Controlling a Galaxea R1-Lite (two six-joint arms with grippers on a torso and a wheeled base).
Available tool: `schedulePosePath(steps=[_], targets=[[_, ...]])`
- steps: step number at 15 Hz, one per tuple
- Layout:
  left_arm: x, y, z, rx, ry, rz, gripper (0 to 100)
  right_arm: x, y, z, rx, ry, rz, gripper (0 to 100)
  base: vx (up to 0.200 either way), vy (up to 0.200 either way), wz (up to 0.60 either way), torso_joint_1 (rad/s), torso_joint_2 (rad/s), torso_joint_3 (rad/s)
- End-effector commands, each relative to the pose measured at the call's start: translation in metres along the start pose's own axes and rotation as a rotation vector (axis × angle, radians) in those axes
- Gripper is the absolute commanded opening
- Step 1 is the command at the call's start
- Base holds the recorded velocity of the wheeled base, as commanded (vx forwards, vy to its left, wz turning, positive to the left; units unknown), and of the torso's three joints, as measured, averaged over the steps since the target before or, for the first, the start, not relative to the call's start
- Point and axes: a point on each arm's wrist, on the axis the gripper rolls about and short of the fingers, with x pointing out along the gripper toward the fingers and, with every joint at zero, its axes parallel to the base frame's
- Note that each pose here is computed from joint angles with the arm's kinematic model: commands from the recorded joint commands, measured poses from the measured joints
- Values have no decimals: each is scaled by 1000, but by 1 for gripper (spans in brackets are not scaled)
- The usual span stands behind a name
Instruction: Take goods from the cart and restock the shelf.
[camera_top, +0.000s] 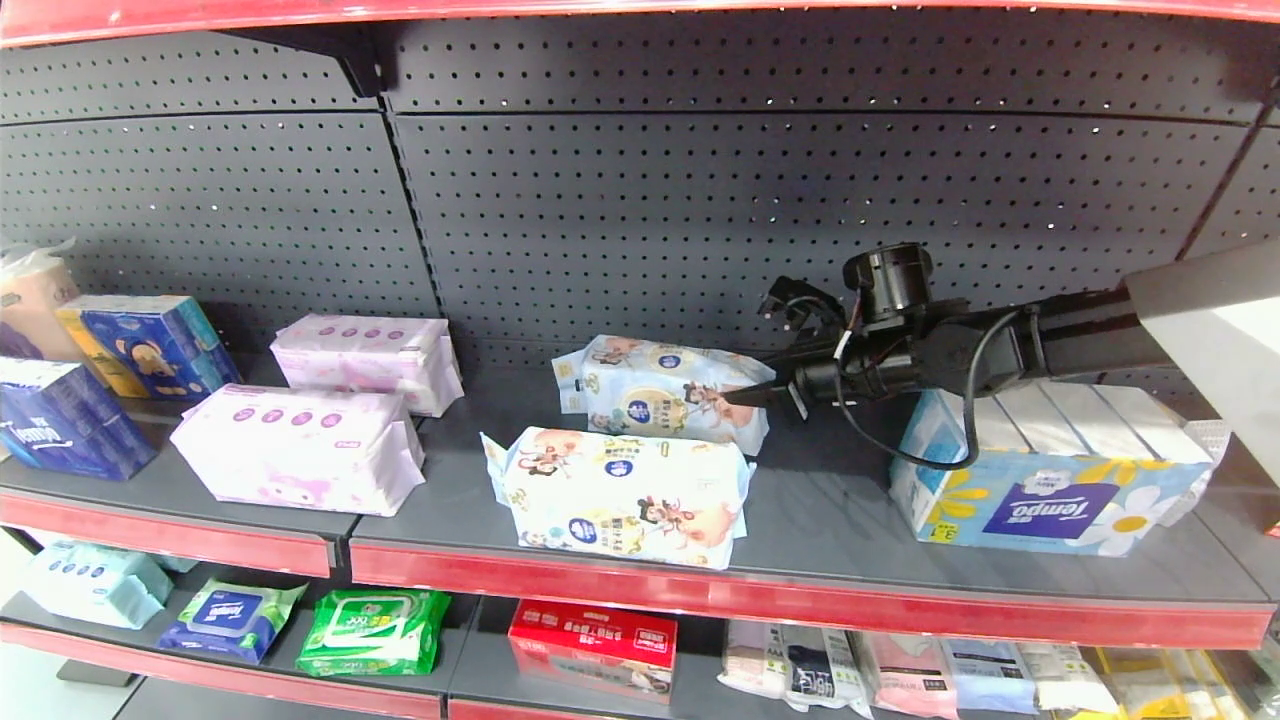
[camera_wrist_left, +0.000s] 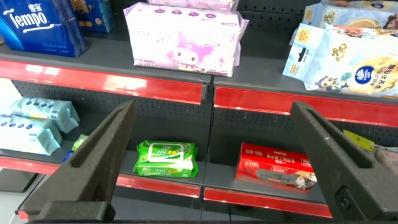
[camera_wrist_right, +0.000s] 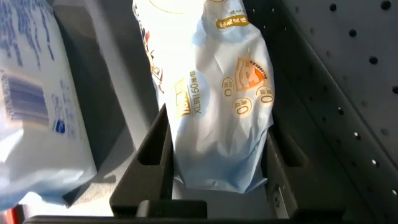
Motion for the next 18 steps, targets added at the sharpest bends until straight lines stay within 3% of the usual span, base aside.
schedulePosePath(steps=[1, 5, 18], targets=[[0, 0, 0, 0, -1, 1, 100, -2, 1, 0, -1, -1, 1, 0, 0, 0, 0, 0, 0, 0], [0, 0, 0, -1, -1, 1, 100, -1, 2, -9, -23, 16, 18, 0, 0, 0, 0, 0, 0, 0], [0, 0, 0, 0, -1, 1, 100, 7, -7, -7, -41, -49, 76, 0, 0, 0, 0, 0, 0, 0]])
